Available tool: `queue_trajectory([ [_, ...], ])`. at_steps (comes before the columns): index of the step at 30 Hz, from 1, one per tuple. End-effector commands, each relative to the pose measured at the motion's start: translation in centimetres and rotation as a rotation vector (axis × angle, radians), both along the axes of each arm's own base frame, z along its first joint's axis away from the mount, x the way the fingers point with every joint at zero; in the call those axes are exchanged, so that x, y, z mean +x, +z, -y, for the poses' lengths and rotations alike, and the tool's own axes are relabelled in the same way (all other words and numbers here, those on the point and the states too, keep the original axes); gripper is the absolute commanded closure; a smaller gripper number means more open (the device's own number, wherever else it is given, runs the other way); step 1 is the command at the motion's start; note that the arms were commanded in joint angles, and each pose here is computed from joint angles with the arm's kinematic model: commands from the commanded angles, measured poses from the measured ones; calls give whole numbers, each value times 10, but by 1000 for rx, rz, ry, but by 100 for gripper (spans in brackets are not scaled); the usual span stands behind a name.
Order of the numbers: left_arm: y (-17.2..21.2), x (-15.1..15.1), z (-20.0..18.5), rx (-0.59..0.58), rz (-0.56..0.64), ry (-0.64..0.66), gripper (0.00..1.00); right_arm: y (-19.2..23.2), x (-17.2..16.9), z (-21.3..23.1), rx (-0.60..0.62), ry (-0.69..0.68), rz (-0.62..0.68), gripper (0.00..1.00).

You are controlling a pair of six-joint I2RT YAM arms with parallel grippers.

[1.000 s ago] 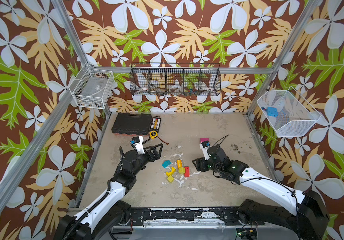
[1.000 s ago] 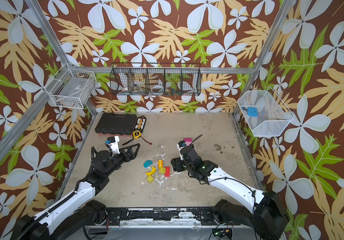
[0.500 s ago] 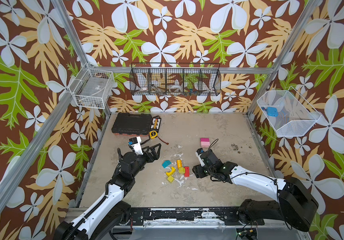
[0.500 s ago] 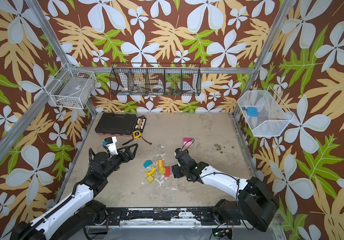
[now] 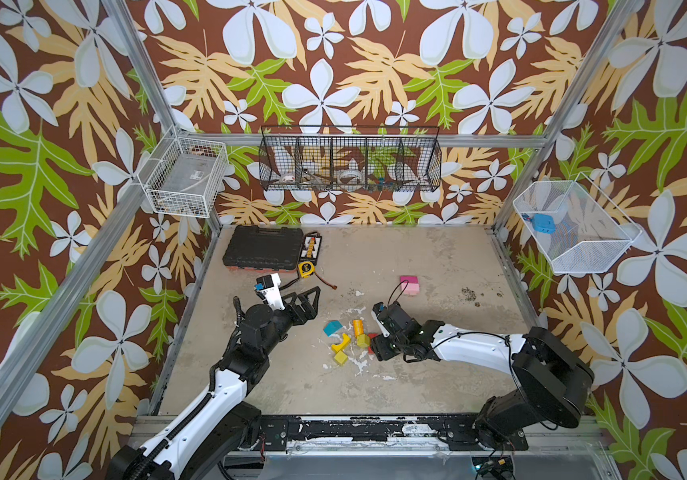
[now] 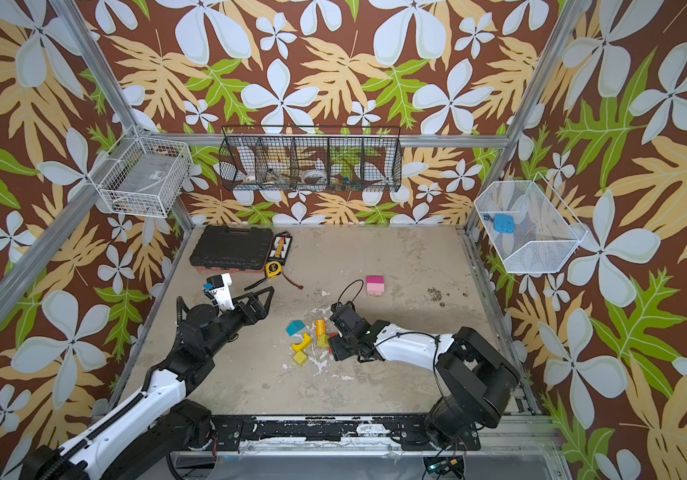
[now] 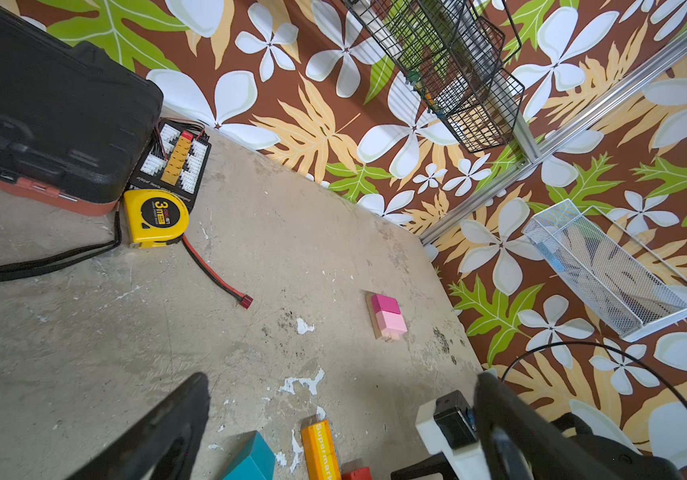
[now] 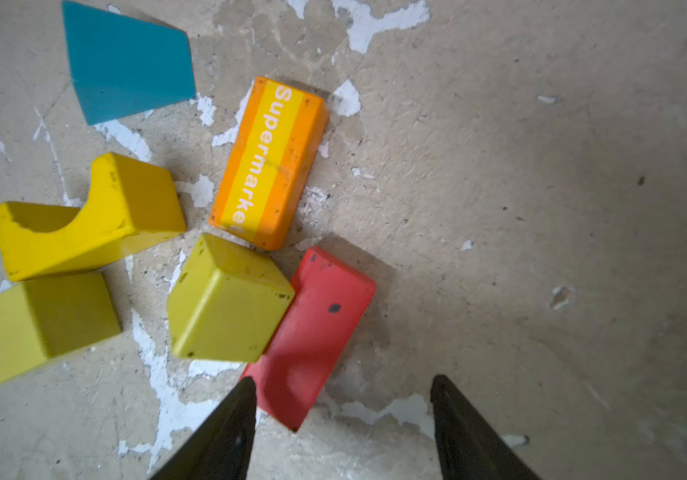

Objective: Build the wood block tower
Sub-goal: 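Lower the right gripper over the red block and close on it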

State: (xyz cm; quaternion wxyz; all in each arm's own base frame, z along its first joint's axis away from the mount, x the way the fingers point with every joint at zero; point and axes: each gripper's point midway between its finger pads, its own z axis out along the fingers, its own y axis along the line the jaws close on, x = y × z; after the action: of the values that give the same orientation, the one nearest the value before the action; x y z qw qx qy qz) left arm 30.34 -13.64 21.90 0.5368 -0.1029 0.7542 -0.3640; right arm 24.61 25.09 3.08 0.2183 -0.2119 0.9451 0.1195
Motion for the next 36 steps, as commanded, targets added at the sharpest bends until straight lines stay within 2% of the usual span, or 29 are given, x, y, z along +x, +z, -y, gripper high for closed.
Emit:
queue_trajectory([
  [1,1,1,0,1,9,3,0,-4,4,-3,-14,3,6,34],
  [10,3,1,-2,2,15,9,0,-10,6,-3,-51,2,13,35],
  [25,4,1,1,-1,7,-3,0,-14,10,6,-102,-22,32,51],
  [33,3,-1,2,-12,7,-12,0,-20,13,6,-127,-24,29,53],
  [36,5,-1,3,-15,7,-19,0,-22,14,9,-140,-32,33,56],
])
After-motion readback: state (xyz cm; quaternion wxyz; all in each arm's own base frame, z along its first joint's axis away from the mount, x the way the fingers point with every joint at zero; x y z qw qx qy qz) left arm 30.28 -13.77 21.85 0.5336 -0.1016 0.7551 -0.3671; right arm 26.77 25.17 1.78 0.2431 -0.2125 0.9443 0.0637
